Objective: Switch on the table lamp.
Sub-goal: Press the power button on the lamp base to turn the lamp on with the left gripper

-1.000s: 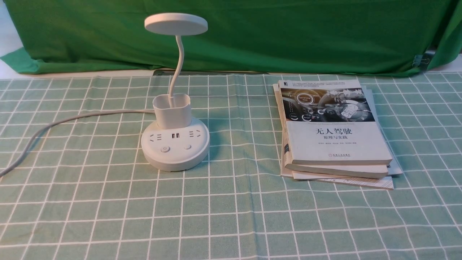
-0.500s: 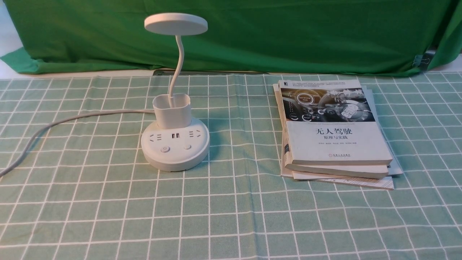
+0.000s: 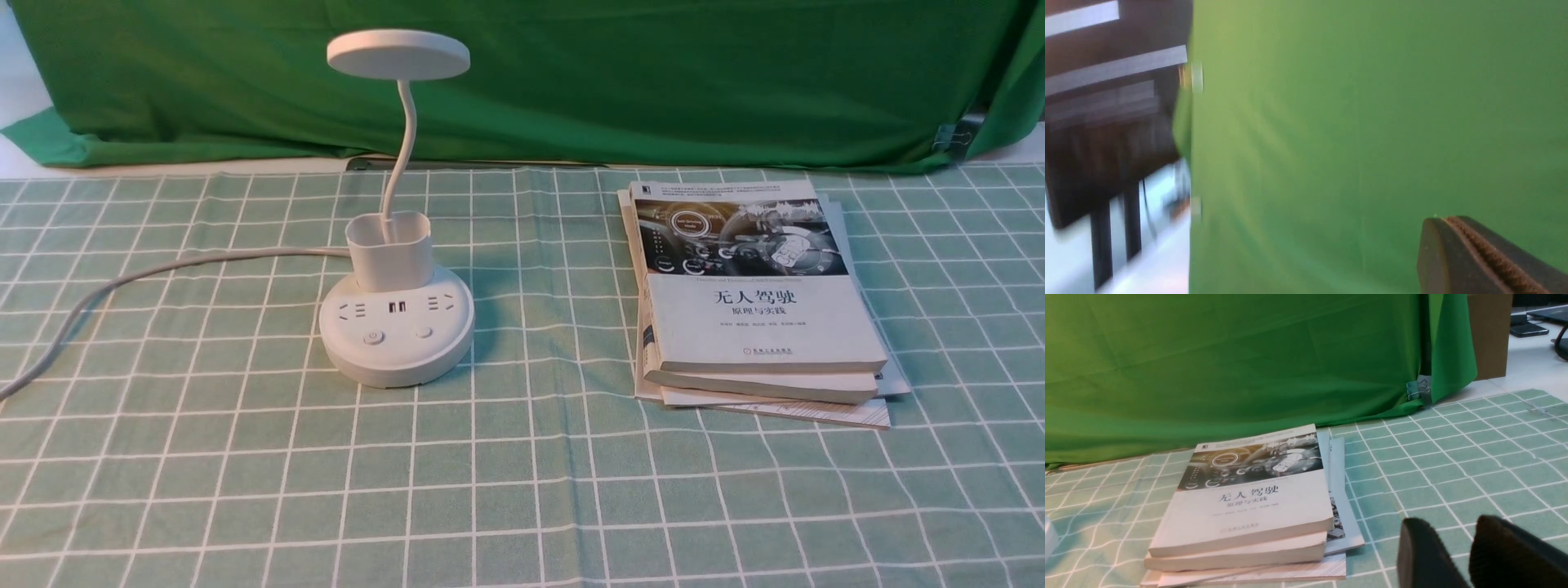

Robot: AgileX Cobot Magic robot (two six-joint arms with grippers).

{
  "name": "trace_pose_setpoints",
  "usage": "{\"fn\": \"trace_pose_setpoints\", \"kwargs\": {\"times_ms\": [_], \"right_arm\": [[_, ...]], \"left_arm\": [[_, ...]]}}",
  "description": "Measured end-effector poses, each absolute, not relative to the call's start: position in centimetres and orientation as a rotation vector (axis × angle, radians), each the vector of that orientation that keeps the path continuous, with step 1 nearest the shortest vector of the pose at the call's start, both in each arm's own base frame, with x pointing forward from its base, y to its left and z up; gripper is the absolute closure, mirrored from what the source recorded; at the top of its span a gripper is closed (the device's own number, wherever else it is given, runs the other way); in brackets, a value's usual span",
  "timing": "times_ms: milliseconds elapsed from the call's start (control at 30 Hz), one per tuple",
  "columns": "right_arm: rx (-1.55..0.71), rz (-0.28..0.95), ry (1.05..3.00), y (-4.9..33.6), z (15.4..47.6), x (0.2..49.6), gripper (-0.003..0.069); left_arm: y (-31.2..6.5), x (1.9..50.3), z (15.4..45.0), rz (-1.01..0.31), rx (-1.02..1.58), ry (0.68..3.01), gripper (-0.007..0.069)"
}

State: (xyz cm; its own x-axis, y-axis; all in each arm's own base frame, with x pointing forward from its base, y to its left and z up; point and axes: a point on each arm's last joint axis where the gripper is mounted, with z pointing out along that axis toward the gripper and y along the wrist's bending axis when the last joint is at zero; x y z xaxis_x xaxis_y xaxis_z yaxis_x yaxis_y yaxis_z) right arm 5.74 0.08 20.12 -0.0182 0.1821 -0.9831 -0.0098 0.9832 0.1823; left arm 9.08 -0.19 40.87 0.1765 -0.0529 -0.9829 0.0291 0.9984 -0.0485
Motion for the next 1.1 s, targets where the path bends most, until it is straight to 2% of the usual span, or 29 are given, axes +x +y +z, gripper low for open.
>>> {"fn": "trace_pose_setpoints", "kwargs": {"times_ms": [67,233,267,300,400,433,567,667,967,1100], "right_arm": [[0.135,0.153,1.582,0.1,20.1,5.7,0.0418],[0.135,0.153,1.582,0.1,20.1,5.7,0.0418],[0.135,0.153,1.582,0.1,20.1,5.7,0.0418],[0.135,0.153,1.582,0.1,20.1,5.7,0.0418],[0.135,0.153,1.582,0.1,20.1,5.7,0.0418],[0.135,0.153,1.582,0.1,20.1,5.7,0.0418],[0.135,0.153,1.581,0.1,20.1,5.7,0.0418],[0.135,0.153,1.580,0.1,20.1,5.7,0.0418],[0.135,0.153,1.580,0.1,20.1,5.7,0.0418],[0.135,0.153,1.580,0.1,20.1,5.7,0.0418]], "left_arm": [[-0.4,10.9,39.9,-0.091,-0.031,1.486,0.0624],[-3.1,16.9,33.9,-0.337,-0.046,1.997,0.0624],[-3.4,17.0,33.7,-0.344,-0.026,2.016,0.0624],[-5.0,18.5,31.5,-0.452,0.020,2.170,0.0624],[-7.4,19.7,29.3,-0.553,0.117,2.298,0.0624],[-9.3,20.6,27.8,-0.599,0.187,2.373,0.0624],[-13.2,22.5,25.3,-0.567,0.340,2.484,0.0624],[-15.4,25.3,23.8,-0.456,0.404,2.550,0.0624],[-18.1,32.5,21.8,-0.239,0.463,2.585,0.0624],[-18.0,34.8,21.1,-0.208,0.409,2.594,0.0624]]}}
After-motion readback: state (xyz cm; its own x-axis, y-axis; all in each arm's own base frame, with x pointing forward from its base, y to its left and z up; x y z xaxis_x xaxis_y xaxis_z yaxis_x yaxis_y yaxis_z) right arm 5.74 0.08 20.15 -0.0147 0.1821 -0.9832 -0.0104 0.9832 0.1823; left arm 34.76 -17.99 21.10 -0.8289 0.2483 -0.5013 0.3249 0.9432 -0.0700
